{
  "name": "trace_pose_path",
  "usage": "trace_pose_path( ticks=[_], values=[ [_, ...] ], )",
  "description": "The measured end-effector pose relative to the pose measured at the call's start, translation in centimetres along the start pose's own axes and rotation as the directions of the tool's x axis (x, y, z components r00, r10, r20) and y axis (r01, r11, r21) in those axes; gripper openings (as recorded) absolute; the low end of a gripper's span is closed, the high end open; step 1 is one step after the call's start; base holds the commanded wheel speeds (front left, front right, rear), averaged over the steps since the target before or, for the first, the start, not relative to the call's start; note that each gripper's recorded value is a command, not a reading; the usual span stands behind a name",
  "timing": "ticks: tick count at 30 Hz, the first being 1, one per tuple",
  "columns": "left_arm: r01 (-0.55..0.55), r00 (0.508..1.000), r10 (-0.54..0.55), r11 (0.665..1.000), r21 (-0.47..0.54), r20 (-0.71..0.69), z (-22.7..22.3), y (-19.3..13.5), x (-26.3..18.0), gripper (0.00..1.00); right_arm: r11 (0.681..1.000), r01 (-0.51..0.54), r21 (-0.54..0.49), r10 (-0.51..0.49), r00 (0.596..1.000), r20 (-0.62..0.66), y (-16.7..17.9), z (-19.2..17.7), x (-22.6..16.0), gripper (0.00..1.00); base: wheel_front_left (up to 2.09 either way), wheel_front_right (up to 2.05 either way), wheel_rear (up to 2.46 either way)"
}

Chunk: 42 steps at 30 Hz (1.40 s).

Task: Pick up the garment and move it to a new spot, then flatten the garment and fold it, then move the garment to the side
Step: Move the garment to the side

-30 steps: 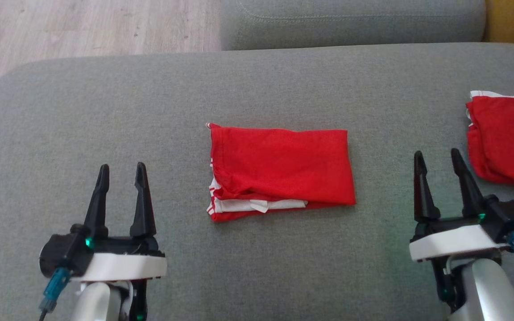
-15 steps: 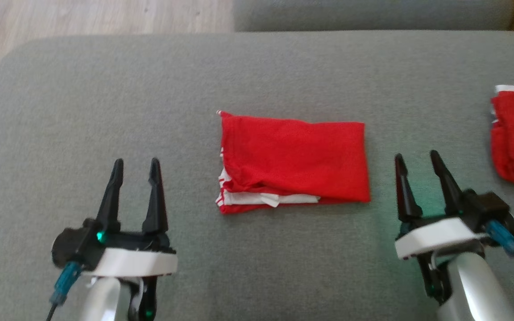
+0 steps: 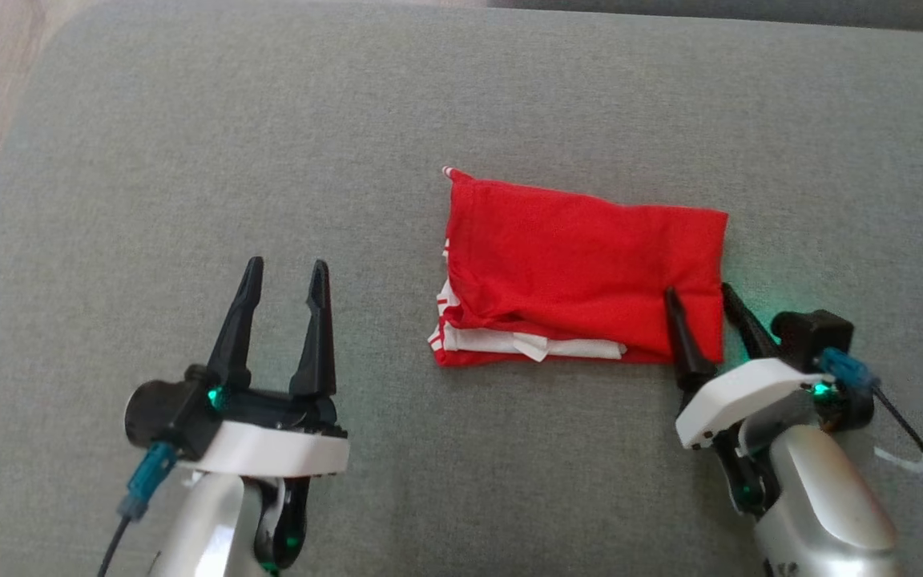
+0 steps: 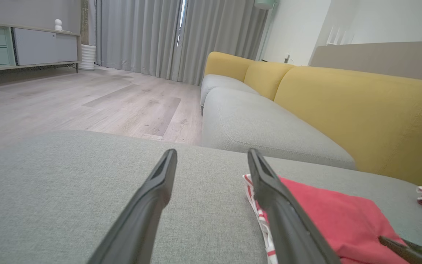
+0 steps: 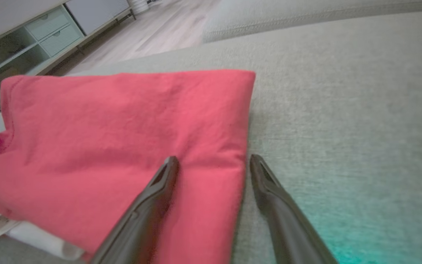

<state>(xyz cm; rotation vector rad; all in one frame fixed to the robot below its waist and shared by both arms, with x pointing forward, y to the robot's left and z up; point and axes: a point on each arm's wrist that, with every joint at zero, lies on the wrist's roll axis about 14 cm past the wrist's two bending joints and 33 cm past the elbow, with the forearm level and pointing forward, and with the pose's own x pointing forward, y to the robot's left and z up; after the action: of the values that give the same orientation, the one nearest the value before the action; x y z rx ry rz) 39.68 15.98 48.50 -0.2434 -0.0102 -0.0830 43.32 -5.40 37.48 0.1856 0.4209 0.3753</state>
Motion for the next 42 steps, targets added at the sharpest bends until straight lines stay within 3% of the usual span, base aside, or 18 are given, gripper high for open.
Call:
trace_pose_path(
  ticks=[3,4,5,6,13,21,26,32,37,42],
  values=[
    [-0.004,1.0,0.004,1.0,-0.013,0.007,0.2,0.1,0.1,1.0,1.0,-0.014,0.004,0.014,1.0,-0.025,0.4,-0.5,0.6,1.0,0.0,0.0,0.0],
    [-0.004,1.0,0.004,1.0,-0.013,0.006,0.2,0.1,0.1,1.0,1.0,-0.016,0.001,0.016,0.999,-0.031,0.4,-0.5,0.8,0.92,0.0,0.0,0.0],
    [-0.003,1.0,0.003,1.0,-0.013,0.006,0.2,0.1,0.1,1.0,1.0,-0.019,-0.003,0.019,0.999,-0.032,0.5,-0.5,0.9,0.4,0.0,0.0,0.0],
    [-0.002,1.0,0.002,1.0,-0.013,0.005,0.2,0.0,0.1,1.0,1.0,-0.021,-0.007,0.021,0.999,-0.033,0.5,-0.4,1.1,0.0,0.0,0.0,0.0],
    [0.044,0.999,-0.044,0.999,-0.01,0.01,0.2,-1.4,0.6,1.0,0.993,-0.016,-0.115,0.016,1.0,0.0,0.0,0.6,0.9,0.0,0.0,0.0,0.0],
    [0.134,0.991,-0.133,0.991,-0.018,0.033,0.7,-4.4,1.6,1.0,0.96,0.057,-0.275,-0.03,0.994,0.101,-2.9,4.3,-0.6,0.0,0.0,0.0,0.0],
    [0.245,0.969,-0.243,0.969,-0.029,0.045,0.9,-8.1,2.8,1.0,0.909,0.14,-0.393,-0.076,0.982,0.173,-6.5,7.8,-3.0,0.0,0.0,0.0,0.0],
    [0.39,0.918,-0.385,0.92,-0.041,0.095,2.0,-13.4,4.8,1.0,0.822,0.254,-0.509,-0.17,0.963,0.207,-12.1,11.7,-6.7,0.0,0.0,0.0,0.0],
    [0.48,0.875,-0.474,0.876,-0.055,0.1,1.4,-16.9,5.9,1.0,0.763,0.386,-0.519,-0.307,0.922,0.235,-18.1,14.4,-10.5,0.0,0.0,0.0,0.0],
    [0.515,0.857,-0.51,0.855,-0.067,0.08,-0.2,-18.2,7.1,1.0,0.703,0.498,-0.508,-0.444,0.865,0.234,-23.8,15.5,-13.6,0.0,0.0,0.0,0.0]
  ],
)
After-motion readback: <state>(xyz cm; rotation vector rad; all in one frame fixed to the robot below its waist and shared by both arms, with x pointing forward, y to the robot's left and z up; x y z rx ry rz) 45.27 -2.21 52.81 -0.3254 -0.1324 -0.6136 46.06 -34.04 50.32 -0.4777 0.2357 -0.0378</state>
